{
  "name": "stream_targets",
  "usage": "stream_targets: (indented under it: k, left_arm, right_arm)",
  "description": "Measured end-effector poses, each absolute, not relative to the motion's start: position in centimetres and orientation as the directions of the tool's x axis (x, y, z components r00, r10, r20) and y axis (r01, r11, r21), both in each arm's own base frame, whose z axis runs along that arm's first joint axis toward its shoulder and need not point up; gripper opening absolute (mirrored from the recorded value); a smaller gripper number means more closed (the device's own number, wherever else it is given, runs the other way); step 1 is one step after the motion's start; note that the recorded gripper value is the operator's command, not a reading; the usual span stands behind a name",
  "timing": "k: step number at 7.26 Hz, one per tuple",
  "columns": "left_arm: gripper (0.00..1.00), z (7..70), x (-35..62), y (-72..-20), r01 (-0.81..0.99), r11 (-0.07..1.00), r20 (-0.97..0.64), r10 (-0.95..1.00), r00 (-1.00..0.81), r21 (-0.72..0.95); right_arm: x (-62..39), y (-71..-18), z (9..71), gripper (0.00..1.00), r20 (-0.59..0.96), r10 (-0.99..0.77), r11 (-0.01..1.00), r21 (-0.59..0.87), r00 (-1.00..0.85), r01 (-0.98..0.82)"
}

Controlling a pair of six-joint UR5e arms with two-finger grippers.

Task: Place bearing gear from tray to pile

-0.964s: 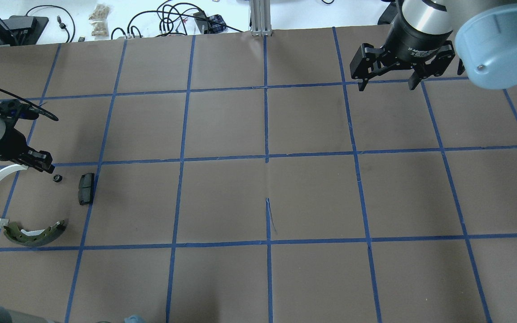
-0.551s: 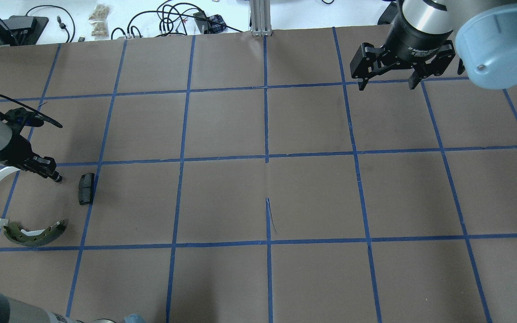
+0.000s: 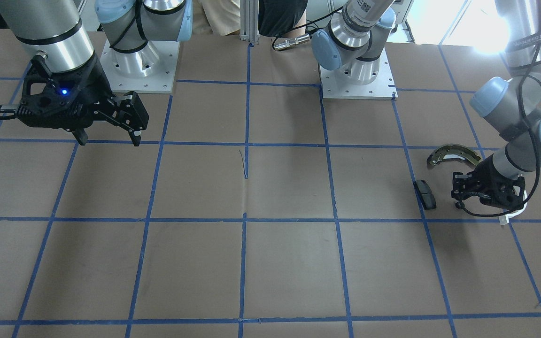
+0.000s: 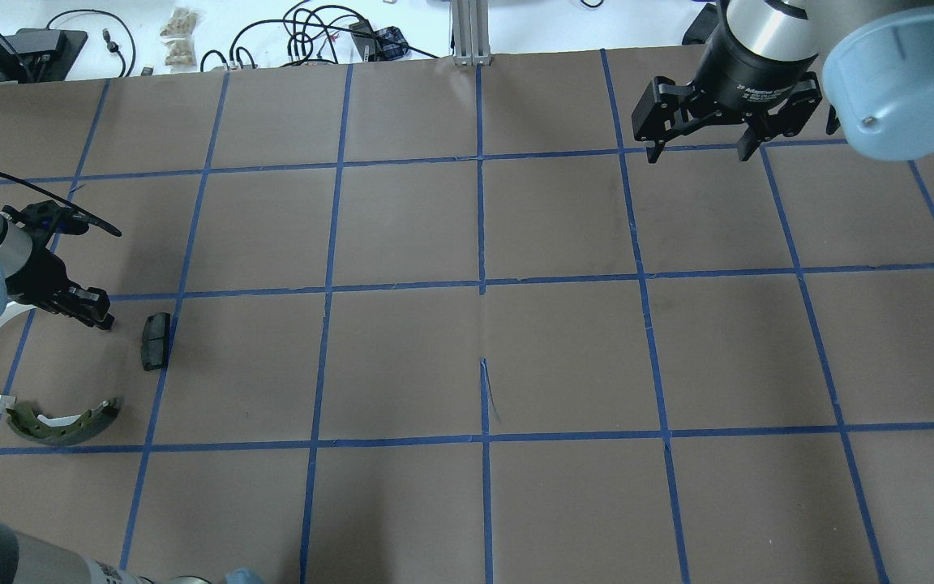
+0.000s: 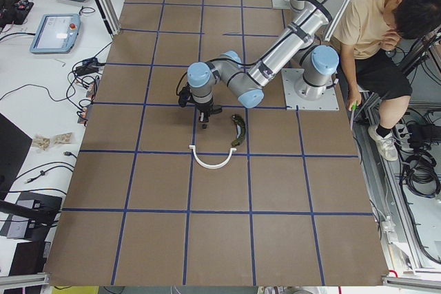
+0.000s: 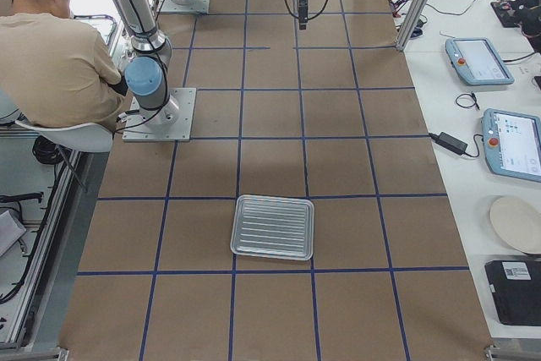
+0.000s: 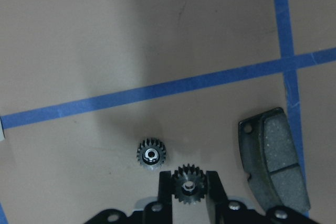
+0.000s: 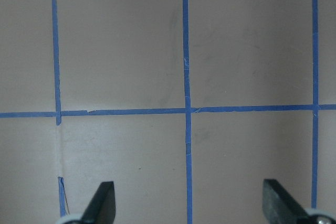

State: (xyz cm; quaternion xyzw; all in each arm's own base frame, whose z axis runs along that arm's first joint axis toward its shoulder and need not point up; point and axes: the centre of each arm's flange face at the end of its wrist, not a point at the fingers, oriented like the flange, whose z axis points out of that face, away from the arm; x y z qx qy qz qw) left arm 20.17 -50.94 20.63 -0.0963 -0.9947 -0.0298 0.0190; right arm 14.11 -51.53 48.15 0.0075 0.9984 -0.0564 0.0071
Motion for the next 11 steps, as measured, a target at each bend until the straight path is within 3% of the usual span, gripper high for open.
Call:
stream_targets:
  k: [1, 2, 3, 7, 11]
  left_arm:
    - [0.55, 20.6, 20.2, -51.0, 0.196, 0.979, 0.043, 0.193, -0.98, 0.055]
    - [0.85, 20.6, 20.2, -51.0, 0.204, 0.977, 0.043, 0.202, -0.978, 0.054]
    - [0.99, 20.7, 20.2, -51.1, 0.215, 0.975, 0.042, 0.213, -0.976, 0.051]
    - [1.0, 25.6, 18.8, -53.5, 0.261, 0.965, -0.018, 0.261, -0.965, -0.007]
    - [1.0, 37.2, 5.4, -57.2, 0.237, 0.971, 0.013, 0.237, -0.971, -0.008]
  right_arm:
    - [14.1, -51.6, 48.1, 1.0, -0.015, 0.015, 0.994, -0.112, -1.0, 0.016]
    - [14.1, -51.6, 48.1, 1.0, -0.015, 0.015, 0.994, -0.111, -1.0, 0.016]
    - [14.1, -51.6, 48.1, 1.0, -0.015, 0.015, 0.994, -0.111, -1.0, 0.017]
    - [14.0, -51.6, 48.1, 1.0, -0.014, 0.016, 0.994, -0.111, -1.0, 0.018]
    - [14.0, -51.6, 48.1, 1.0, -0.017, 0.019, 0.994, -0.111, -1.0, 0.02]
